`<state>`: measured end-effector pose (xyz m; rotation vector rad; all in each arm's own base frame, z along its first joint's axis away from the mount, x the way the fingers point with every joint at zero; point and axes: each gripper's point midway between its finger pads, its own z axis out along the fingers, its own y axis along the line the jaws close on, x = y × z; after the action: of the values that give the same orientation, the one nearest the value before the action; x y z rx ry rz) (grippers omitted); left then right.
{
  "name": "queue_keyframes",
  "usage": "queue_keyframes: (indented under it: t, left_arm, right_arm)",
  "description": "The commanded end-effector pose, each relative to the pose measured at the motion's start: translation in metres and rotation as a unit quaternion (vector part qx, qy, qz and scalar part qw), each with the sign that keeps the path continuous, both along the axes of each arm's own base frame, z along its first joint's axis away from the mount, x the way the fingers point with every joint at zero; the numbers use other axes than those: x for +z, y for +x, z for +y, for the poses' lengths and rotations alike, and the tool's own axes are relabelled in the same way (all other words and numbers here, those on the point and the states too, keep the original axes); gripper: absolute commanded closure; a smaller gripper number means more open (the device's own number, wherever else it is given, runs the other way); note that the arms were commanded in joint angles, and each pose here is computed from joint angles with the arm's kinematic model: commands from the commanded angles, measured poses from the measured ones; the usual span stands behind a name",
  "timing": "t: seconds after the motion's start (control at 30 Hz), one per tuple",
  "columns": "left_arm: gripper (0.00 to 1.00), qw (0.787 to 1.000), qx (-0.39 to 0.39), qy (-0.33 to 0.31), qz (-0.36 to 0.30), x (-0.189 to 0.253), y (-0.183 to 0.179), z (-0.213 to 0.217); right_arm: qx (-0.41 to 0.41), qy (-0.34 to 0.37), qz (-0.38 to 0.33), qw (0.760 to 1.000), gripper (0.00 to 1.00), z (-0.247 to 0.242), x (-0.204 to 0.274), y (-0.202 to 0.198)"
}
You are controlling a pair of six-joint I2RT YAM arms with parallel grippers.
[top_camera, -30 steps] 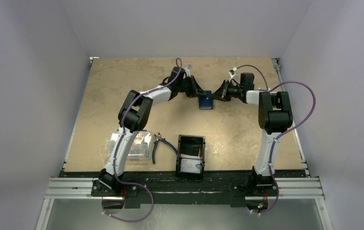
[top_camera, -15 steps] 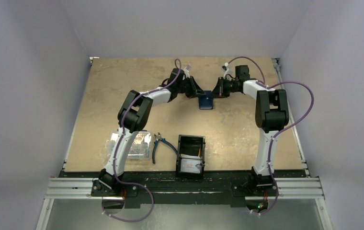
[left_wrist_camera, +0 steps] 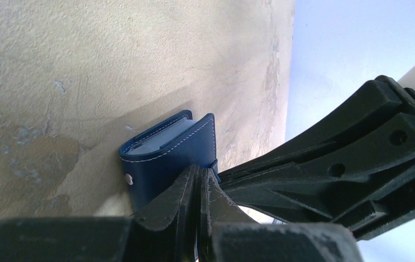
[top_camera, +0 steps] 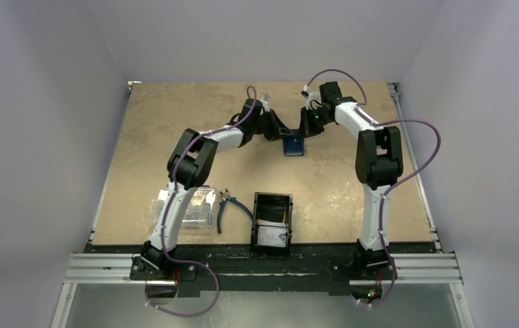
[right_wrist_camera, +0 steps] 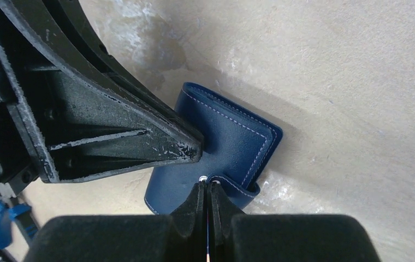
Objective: Put the credit cards into the card holder
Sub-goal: Close the card holder at the center of the board.
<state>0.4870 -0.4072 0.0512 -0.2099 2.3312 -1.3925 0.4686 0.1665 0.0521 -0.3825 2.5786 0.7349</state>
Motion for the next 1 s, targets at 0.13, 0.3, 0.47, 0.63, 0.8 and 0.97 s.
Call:
queue_keyframes:
  t: [0.13,0.3,0.47,0.63,0.8,0.97]
  left_arm:
    - [1.00,0.996,0.016,0.031,0.083,-0.041,-0.022,0.016]
    - [1.00,0.996,0.022,0.023,0.085,-0.038,-0.020,0.021]
    - [1.00,0.996,0.022,0.020,0.086,-0.037,-0.020,0.023]
    - [1.00,0.997,0.015,0.003,0.081,-0.028,-0.019,0.019]
    - [1.00,0.997,0.008,-0.007,0.077,-0.023,-0.018,0.016]
    - [1.00,0.997,0.005,-0.013,0.074,-0.020,-0.017,0.014]
  right_arm:
    - [0.023,-0.201,0.035,0.979,1.00,-0.010,-0.042,-0.020]
    - [0.005,-0.239,0.044,0.970,1.00,-0.012,-0.043,-0.026]
    - [-0.016,-0.215,0.054,0.975,1.00,-0.004,-0.043,-0.022]
    - [-0.010,-0.210,0.084,0.974,0.94,0.010,-0.051,-0.030]
    - [-0.003,-0.112,0.090,0.990,0.78,0.042,-0.040,-0.036]
    - [0.009,-0.049,0.108,0.993,0.76,0.059,-0.040,-0.037]
